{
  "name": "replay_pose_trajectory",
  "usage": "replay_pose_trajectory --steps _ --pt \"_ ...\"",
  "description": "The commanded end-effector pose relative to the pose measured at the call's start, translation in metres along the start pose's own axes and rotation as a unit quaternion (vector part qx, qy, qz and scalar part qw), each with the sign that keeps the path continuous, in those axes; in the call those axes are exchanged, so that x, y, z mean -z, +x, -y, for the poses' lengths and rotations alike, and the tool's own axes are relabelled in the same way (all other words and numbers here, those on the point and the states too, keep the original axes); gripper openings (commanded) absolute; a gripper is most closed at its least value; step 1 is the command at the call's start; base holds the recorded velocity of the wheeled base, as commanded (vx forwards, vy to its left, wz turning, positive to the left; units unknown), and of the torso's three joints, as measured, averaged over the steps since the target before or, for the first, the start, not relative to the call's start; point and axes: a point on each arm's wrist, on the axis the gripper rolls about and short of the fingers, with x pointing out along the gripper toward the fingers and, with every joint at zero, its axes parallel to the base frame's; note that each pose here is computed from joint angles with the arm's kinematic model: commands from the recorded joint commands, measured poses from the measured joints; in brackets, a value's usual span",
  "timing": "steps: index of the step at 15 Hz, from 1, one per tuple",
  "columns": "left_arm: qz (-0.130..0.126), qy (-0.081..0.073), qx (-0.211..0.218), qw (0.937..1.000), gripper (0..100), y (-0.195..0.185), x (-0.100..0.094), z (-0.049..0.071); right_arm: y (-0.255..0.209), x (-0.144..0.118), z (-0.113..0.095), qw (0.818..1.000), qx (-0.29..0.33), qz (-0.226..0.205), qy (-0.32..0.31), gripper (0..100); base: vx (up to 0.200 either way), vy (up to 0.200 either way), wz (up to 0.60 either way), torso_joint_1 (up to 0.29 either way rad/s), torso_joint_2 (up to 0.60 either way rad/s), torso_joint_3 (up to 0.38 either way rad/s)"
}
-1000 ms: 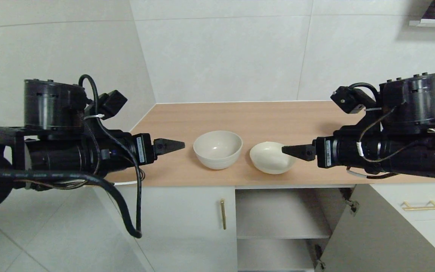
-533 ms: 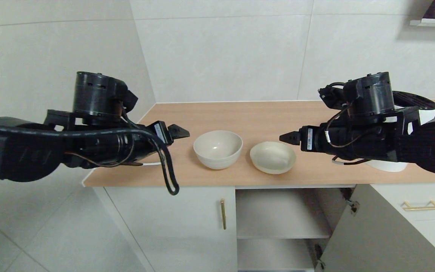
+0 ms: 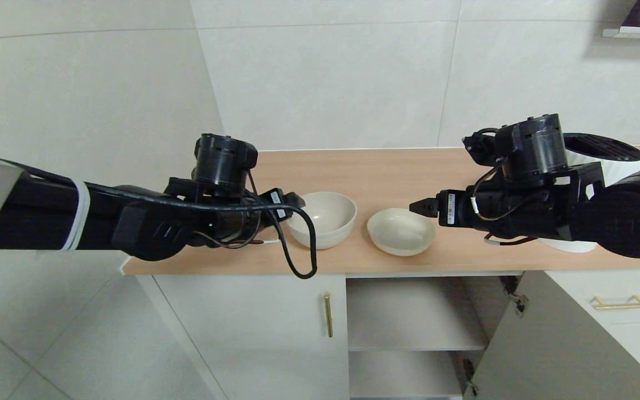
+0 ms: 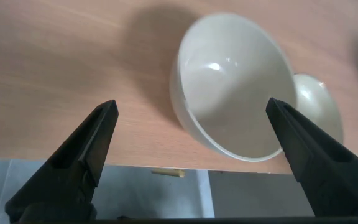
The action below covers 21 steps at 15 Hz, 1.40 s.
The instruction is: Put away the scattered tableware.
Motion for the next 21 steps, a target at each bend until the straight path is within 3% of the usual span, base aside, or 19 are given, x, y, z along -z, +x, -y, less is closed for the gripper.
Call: replay_pose_trajectory --steps 1,7,10,11,21 --pt "-0.015 0.003 -0.01 0.9998 100 0.016 0.009 -0.002 0.004 0.002 0.0 1.0 0.001 -0.005 -0.001 100 0.0 0.0 0.0 0.0 0.0 0.0" --pt "-0.031 0.005 -0.022 0.9993 100 0.036 0.02 -0.005 0.003 0.002 0.0 1.0 0.001 -0.004 -0.001 100 0.0 0.0 0.0 0.0 0.0 0.0" --pt "-0.026 0.005 -0.025 0.9993 100 0.034 0.018 -0.005 0.003 0.001 -0.001 1.0 0.0 -0.003 -0.001 100 0.0 0.0 0.0 0.0 0.0 0.0" --pt "-0.024 0.006 -0.028 0.9993 0 0.033 0.019 -0.004 0.003 0.001 -0.001 1.0 0.0 -0.003 -0.001 100 0.0 0.0 0.0 0.0 0.0 0.0" --pt "-0.005 0.002 -0.017 0.9998 0 0.018 0.007 0.0 0.003 -0.001 -0.001 1.0 -0.002 0.001 0.001 100 0.0 0.0 0.0 0.0 0.0 0.0"
